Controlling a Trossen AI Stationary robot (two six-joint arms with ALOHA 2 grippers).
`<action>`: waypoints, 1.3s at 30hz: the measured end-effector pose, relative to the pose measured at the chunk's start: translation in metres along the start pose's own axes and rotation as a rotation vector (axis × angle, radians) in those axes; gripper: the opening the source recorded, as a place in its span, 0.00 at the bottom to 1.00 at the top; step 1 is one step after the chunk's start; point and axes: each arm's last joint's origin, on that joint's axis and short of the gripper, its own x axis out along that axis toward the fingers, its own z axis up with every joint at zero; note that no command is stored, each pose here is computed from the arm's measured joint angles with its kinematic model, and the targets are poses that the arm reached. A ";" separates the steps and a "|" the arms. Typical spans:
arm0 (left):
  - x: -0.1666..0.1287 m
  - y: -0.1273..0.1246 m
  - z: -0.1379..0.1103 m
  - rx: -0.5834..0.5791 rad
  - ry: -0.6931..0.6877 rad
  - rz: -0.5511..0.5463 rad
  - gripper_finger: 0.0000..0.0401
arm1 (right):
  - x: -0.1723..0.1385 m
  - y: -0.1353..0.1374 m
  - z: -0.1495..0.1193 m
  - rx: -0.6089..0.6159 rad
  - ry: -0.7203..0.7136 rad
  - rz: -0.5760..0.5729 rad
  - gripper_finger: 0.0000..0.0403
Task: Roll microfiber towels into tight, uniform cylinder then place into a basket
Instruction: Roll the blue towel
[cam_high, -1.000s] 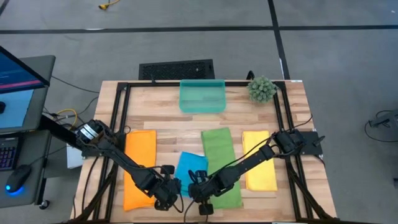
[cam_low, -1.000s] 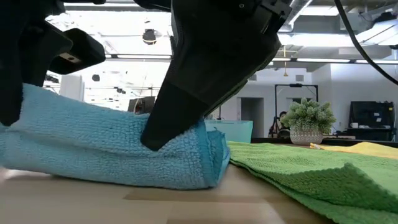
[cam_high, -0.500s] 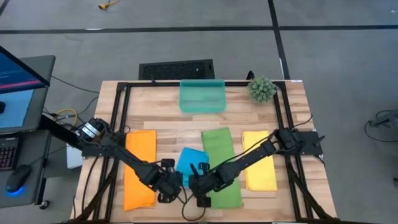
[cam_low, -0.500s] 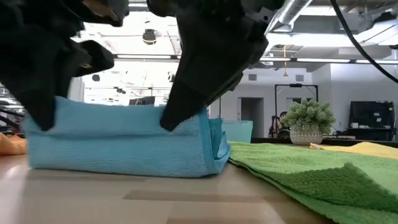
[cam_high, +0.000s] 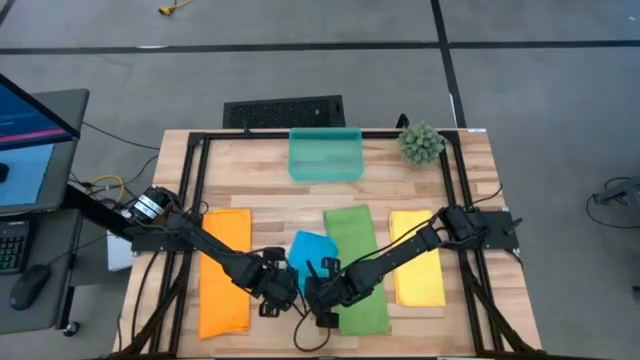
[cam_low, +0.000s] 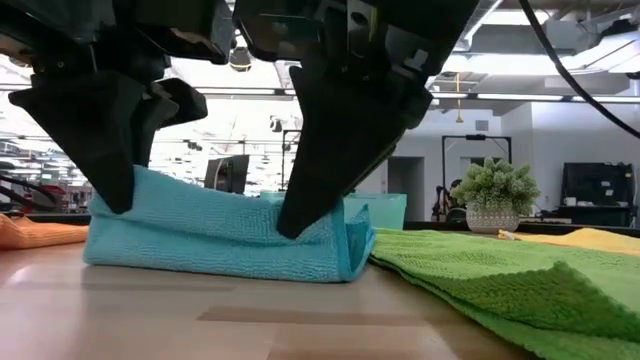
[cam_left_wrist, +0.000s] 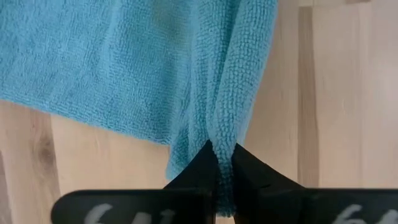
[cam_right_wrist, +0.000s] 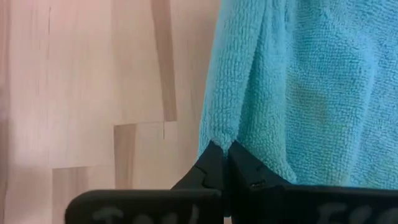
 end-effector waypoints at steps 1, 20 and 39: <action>0.001 0.002 0.000 -0.004 0.005 0.004 0.02 | -0.001 -0.001 0.000 -0.002 -0.002 -0.013 0.04; 0.011 0.028 0.007 -0.060 0.017 0.025 0.02 | -0.004 -0.017 -0.002 0.029 0.037 -0.155 0.03; -0.001 -0.034 -0.005 -0.090 0.027 -0.366 0.02 | -0.011 0.034 0.000 -0.036 -0.062 0.255 0.03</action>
